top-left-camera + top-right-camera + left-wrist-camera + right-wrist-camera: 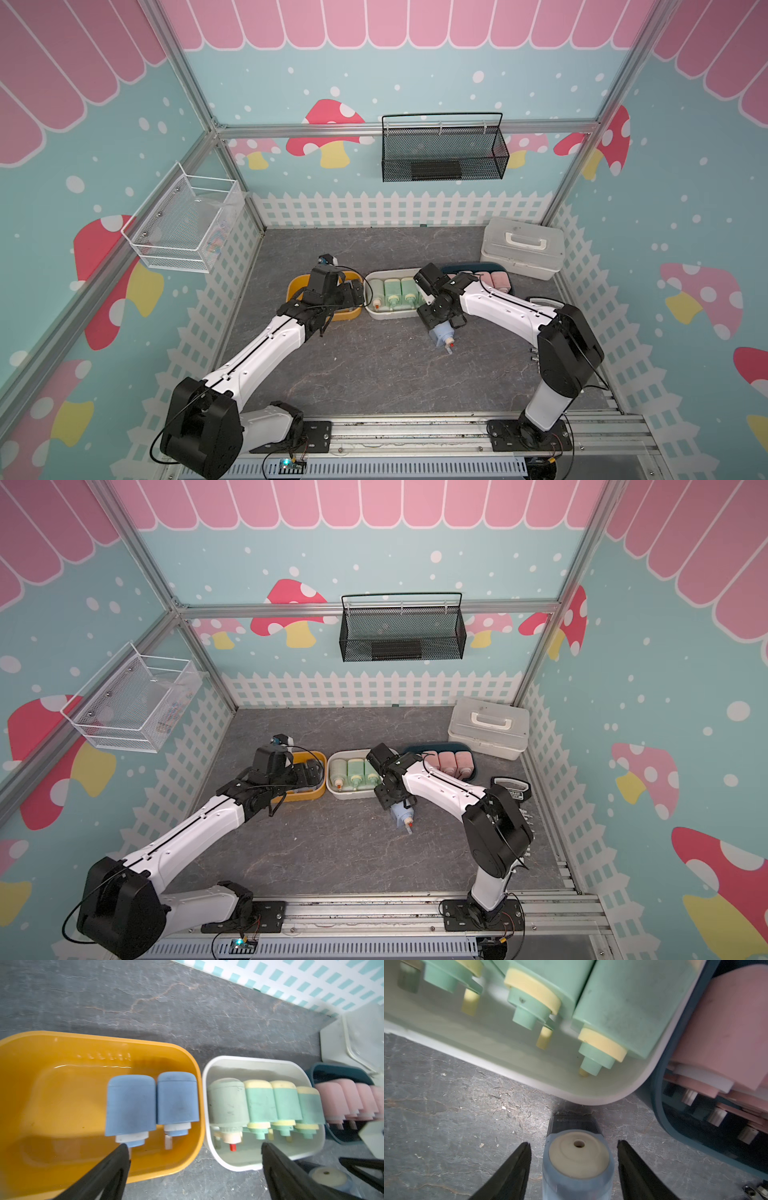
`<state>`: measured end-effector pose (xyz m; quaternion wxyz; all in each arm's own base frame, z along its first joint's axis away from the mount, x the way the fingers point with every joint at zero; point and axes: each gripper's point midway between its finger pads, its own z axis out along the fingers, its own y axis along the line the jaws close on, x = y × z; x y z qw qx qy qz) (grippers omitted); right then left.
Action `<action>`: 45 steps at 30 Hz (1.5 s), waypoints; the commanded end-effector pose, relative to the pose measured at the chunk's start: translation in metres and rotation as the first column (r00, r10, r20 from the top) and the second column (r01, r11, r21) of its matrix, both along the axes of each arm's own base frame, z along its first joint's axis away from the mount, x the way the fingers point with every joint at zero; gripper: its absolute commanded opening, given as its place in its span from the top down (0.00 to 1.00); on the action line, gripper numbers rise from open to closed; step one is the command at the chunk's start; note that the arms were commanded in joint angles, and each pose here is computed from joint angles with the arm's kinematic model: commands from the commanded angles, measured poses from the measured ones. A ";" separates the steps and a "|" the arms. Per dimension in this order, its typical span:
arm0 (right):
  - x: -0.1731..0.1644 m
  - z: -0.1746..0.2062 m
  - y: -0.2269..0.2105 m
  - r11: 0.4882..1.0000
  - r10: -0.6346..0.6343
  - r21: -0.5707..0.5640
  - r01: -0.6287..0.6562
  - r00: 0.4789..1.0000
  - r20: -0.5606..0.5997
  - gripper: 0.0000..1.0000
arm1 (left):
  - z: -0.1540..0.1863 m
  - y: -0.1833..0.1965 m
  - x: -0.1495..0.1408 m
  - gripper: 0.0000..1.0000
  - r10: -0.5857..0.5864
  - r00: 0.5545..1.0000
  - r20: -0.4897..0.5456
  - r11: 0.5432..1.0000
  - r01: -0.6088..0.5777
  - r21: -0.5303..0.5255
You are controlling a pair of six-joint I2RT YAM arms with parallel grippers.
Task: Place the pencil sharpeners by color into the storage box
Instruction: Place the pencil sharpener in the storage box, then pick up the pencil sharpener from the center of the board.
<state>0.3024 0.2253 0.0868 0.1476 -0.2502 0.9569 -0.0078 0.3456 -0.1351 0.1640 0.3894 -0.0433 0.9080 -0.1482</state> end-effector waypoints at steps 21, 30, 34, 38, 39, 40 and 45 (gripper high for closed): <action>-0.024 -0.014 -0.004 0.995 -0.093 0.022 0.098 0.983 -0.158 1.00 | -0.004 -0.040 -0.024 0.01 -0.161 0.982 0.095 0.986 0.165 -0.035; -0.024 -0.001 -0.021 0.927 -0.366 -0.106 0.359 0.929 -0.051 1.00 | -0.009 -0.066 -0.043 0.01 -0.263 0.953 0.149 0.964 0.264 0.016; -0.035 -0.004 0.003 0.888 -0.459 -0.031 0.459 0.881 -0.115 1.00 | -0.009 -0.082 -0.053 0.01 -0.313 0.927 0.207 0.949 0.316 0.016; -0.035 -0.004 0.027 0.848 -0.510 0.054 0.527 0.841 -0.181 1.00 | -0.008 -0.085 -0.062 0.01 -0.322 0.909 0.264 0.939 0.341 -0.028; -0.035 -0.003 0.030 0.839 -0.521 0.062 0.540 0.832 -0.193 1.00 | -0.008 -0.086 -0.065 0.01 -0.334 0.901 0.277 0.935 0.354 -0.022; -0.036 -0.003 0.034 0.831 -0.529 0.069 0.552 0.822 -0.211 1.00 | -0.008 -0.089 -0.070 0.01 -0.356 0.888 0.291 0.927 0.374 -0.009; -0.037 0.009 0.037 0.778 -0.592 0.098 0.621 0.776 -0.219 1.00 | -0.004 -0.101 -0.094 0.02 -0.451 0.824 0.343 0.890 0.445 0.102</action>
